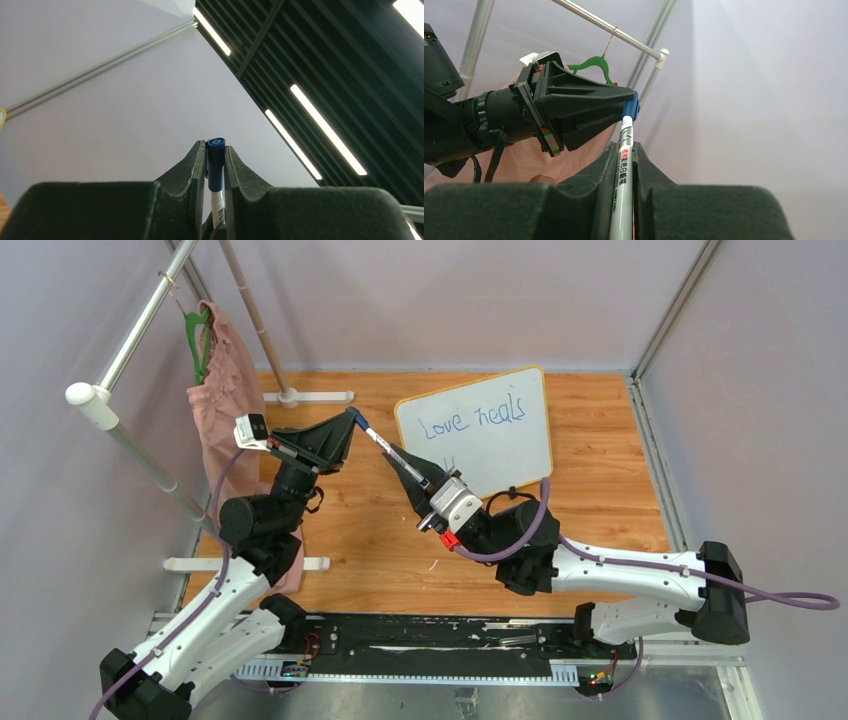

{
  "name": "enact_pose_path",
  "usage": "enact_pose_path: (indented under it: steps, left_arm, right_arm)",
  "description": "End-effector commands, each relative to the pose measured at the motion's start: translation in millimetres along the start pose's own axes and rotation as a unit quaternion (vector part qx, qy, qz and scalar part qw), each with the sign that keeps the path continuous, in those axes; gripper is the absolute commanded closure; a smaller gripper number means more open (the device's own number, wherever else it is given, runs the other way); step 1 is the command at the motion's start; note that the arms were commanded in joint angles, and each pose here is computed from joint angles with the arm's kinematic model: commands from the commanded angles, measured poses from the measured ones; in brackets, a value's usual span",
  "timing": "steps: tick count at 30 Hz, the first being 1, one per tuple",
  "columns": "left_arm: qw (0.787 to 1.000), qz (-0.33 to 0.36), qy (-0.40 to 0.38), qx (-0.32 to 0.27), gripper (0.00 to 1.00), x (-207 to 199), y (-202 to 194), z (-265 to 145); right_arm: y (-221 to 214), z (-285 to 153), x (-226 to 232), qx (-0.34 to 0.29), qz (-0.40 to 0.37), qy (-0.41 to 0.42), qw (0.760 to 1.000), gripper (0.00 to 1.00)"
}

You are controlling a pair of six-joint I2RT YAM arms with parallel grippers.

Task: Write a sentence on the whiteboard
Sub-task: Close the whiteboard marker at the center of the board.

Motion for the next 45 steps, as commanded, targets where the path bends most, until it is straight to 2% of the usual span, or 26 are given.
enact_pose_path:
  steps: [1,9,19,34,45]
  left_arm:
    - [1.0,0.01,-0.02,0.02,1.0,-4.1,-3.3,-0.6]
    - [0.999,0.01,-0.021,0.025,1.0,-3.6,-4.2,0.0]
    - [0.999,0.011,-0.022,0.028,1.0,-3.8,-4.6,0.4]
    - [1.0,0.015,-0.01,0.001,1.0,-2.5,-0.3,5.3]
    - [0.999,0.015,-0.022,0.033,1.0,-4.9,-6.5,14.7]
  right_arm:
    - [15.3,5.7,1.1,-0.025,-0.006,0.008,1.0,1.0]
    - [18.6,2.4,3.7,-0.04,0.043,0.019,0.998,1.0]
    - [21.1,4.3,3.1,-0.045,0.061,0.011,0.997,1.0]
    - [10.8,7.5,1.9,-0.05,-0.007,-0.029,0.998,1.0]
    - [9.5,15.0,8.4,-0.041,-0.014,-0.015,0.999,1.0]
Point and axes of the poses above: each gripper's point midway between its finger pads, its own z axis out along the fingers, its own x axis along the line the jaws close on, y = z × x, the point moved 10 cm from there along -z, back along the fingers, and after that the axes turned 13 degrees about z, right-handed, at the moved point
